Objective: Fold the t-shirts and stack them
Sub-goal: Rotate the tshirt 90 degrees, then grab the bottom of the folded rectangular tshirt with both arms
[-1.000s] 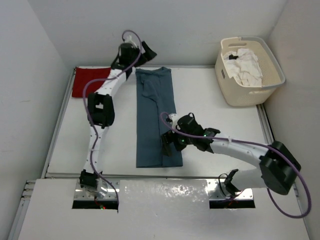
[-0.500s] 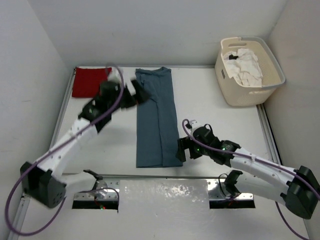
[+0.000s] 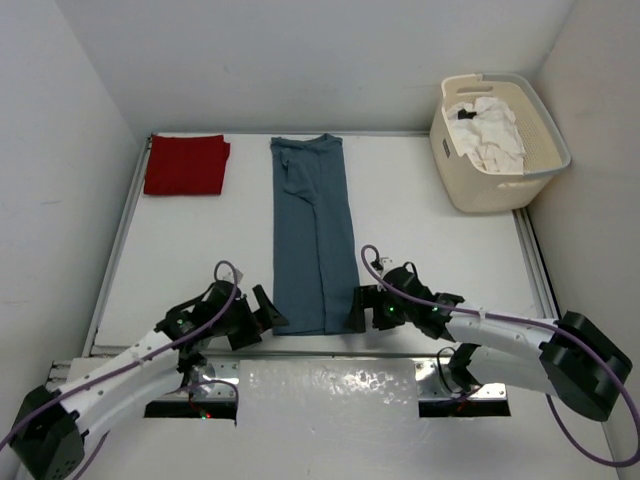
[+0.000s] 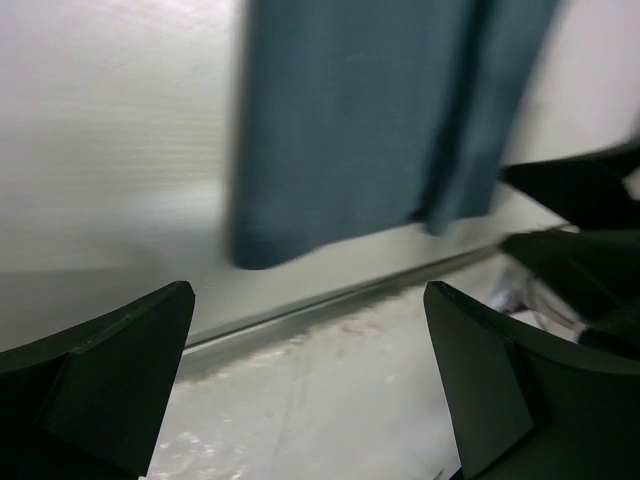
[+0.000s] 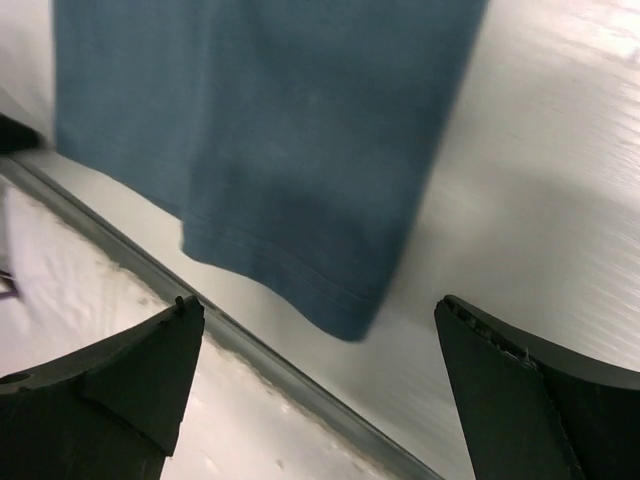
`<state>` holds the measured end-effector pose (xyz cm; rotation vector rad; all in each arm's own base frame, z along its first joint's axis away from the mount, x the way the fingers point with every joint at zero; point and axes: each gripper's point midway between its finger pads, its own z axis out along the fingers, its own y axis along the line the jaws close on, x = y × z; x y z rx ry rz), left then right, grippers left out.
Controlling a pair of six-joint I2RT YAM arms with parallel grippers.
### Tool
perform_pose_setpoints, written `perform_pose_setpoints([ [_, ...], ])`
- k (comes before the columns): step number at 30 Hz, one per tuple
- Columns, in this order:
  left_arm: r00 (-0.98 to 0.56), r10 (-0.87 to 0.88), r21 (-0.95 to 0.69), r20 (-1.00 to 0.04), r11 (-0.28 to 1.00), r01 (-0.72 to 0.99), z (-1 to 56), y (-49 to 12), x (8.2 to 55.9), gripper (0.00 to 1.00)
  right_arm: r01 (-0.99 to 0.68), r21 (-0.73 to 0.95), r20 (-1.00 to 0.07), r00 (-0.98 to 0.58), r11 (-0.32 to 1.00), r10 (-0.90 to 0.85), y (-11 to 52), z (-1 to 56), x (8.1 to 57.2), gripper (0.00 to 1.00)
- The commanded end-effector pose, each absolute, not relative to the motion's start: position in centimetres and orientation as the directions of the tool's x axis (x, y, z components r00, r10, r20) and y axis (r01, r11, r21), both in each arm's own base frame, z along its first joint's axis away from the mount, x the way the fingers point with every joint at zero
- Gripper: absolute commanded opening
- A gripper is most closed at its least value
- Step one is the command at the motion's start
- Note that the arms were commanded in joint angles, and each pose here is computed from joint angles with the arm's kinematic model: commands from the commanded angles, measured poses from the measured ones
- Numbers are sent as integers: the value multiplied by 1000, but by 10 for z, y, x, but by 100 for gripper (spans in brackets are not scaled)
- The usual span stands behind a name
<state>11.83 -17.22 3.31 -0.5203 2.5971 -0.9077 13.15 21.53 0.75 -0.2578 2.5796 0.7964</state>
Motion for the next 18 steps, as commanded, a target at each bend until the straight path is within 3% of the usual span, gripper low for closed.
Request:
perform_pose_setpoints([
  [1, -890, -440, -619, -118, 734, -281, 12, -176, 109, 98, -245, 568, -407, -913, 786, 9, 226, 4, 126, 95],
  [6, -901, -409, -528, -143, 802, -280, -2, -166, 112, 79, -221, 582, -393, -919, 783, 33, 229, 2, 128, 87],
  [7, -903, -403, -531, -149, 803, -271, -3, -168, 114, 76, -221, 579, -393, -919, 785, 32, 230, 2, 129, 82],
  [11, -918, -376, -531, -125, 807, -258, -9, -173, 112, 45, -198, 559, -372, -928, 805, 31, 227, 1, 129, 70],
  [18, -917, -372, -513, -142, 820, -253, -14, -169, 113, 16, -159, 528, -330, -944, 834, 29, 218, -7, 122, 44],
])
